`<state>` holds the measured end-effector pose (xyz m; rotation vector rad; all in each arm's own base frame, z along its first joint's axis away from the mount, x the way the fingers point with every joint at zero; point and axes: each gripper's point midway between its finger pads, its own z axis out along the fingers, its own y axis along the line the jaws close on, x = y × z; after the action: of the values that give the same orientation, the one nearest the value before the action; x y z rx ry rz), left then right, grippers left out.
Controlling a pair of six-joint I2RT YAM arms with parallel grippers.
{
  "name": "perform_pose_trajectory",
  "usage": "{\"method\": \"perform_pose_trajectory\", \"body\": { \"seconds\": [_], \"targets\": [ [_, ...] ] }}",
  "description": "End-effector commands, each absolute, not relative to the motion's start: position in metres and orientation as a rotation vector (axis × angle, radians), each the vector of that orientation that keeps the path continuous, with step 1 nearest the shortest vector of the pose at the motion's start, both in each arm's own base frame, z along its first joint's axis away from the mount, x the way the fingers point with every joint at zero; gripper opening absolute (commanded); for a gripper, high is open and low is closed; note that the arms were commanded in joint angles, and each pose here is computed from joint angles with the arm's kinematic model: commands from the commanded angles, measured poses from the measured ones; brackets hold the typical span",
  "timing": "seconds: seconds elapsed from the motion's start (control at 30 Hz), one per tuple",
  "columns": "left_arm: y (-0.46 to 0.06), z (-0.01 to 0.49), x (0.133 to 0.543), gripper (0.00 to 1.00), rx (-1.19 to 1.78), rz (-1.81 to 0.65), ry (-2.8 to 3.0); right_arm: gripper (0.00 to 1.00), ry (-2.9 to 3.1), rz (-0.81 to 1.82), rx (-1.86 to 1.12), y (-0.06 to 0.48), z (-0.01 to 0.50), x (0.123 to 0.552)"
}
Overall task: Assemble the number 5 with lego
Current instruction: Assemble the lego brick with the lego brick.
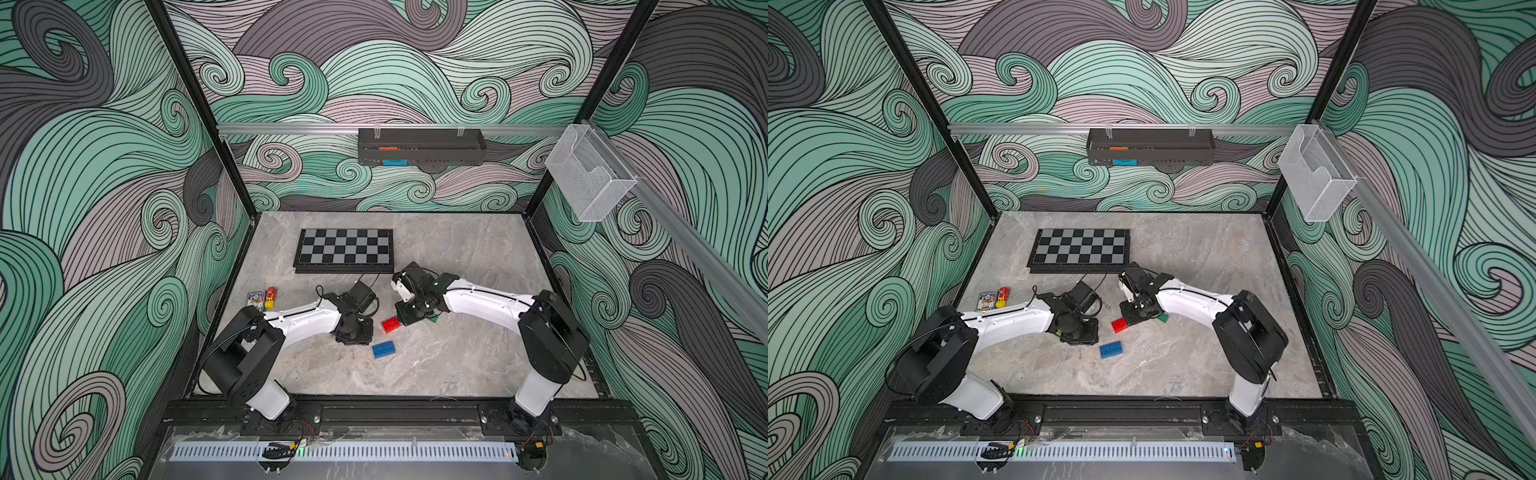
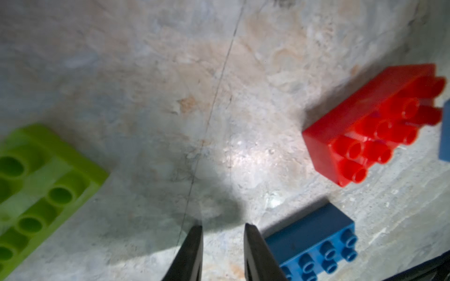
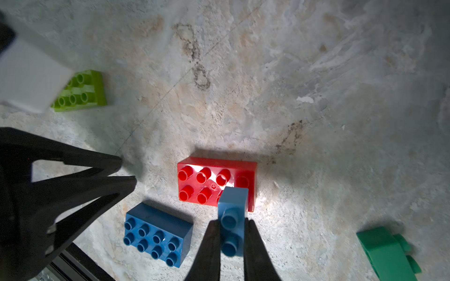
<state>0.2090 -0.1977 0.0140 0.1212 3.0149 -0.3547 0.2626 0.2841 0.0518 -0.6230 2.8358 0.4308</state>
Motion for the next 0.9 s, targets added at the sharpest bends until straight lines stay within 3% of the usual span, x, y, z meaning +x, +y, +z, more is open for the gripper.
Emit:
{"method": "perform_pose_trajectory", "body": {
  "seconds": [0.0,0.47,0.87],
  "targets": [
    [-0.182,0.012,0.201,0.33,0.091,-0.275,3.038,0.13,2.837,0.405,-0.641,0.285,0.05,0.266],
    [-0.178,0.009,0.2,0.33,0.084,-0.254,3.041,0.13,2.84,0.294,-0.707,0.283,0.033,0.275],
    [-0.172,0.01,0.2,0.33,0.082,-0.223,3.03,0.13,3.0,0.12,-0.761,0.259,-0.012,0.254]
  ]
}}
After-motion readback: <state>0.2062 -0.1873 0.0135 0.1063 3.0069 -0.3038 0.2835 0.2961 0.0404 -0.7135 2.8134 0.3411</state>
